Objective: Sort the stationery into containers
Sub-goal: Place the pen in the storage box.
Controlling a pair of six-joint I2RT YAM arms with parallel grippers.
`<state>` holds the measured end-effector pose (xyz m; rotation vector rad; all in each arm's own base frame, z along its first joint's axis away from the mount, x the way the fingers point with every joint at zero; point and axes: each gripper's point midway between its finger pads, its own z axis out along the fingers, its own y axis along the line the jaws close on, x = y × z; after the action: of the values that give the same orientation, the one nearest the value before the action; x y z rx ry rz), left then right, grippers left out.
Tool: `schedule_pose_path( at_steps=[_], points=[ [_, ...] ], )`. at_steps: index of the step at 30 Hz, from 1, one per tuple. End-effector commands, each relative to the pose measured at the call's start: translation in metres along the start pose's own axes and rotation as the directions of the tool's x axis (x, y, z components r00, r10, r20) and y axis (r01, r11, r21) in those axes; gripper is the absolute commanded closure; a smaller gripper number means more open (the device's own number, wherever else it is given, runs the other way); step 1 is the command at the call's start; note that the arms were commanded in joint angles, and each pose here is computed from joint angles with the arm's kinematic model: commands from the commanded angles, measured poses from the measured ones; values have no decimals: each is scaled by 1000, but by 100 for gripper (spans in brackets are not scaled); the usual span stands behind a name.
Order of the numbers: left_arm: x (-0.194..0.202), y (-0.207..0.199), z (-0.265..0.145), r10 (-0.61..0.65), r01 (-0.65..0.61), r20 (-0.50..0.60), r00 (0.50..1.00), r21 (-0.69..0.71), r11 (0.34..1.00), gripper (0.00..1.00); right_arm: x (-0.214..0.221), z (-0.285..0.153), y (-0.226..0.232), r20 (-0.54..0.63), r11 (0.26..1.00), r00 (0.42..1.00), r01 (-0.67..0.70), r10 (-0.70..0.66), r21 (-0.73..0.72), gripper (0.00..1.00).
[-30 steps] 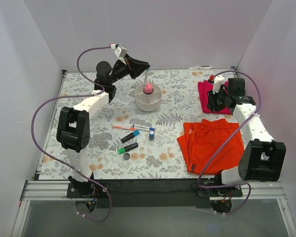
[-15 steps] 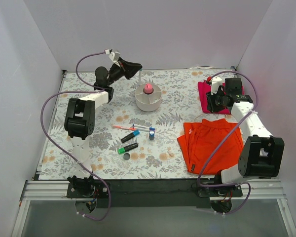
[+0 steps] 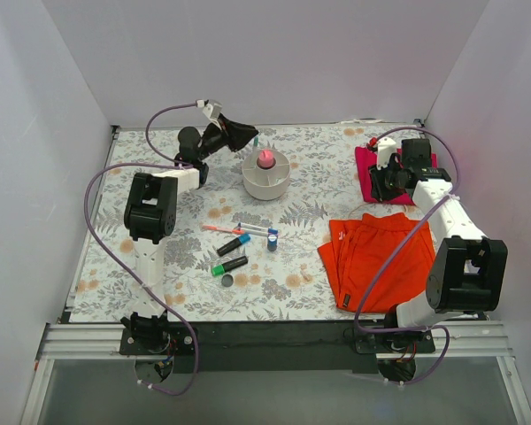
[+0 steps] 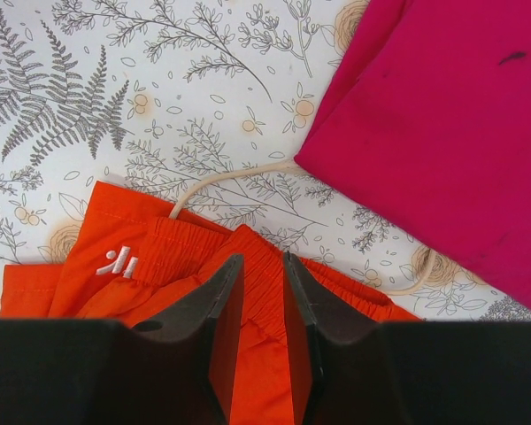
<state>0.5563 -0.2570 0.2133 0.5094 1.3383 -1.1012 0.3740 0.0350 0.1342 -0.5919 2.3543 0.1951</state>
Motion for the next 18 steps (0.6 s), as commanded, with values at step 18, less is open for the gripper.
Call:
schedule_pose_path(
  at_steps=[18],
  points=[
    [-24,-157,-126,362,-212,-452,815,349,913,56,13,-30,33,75,997,996,43,-38,-64,65]
  ],
)
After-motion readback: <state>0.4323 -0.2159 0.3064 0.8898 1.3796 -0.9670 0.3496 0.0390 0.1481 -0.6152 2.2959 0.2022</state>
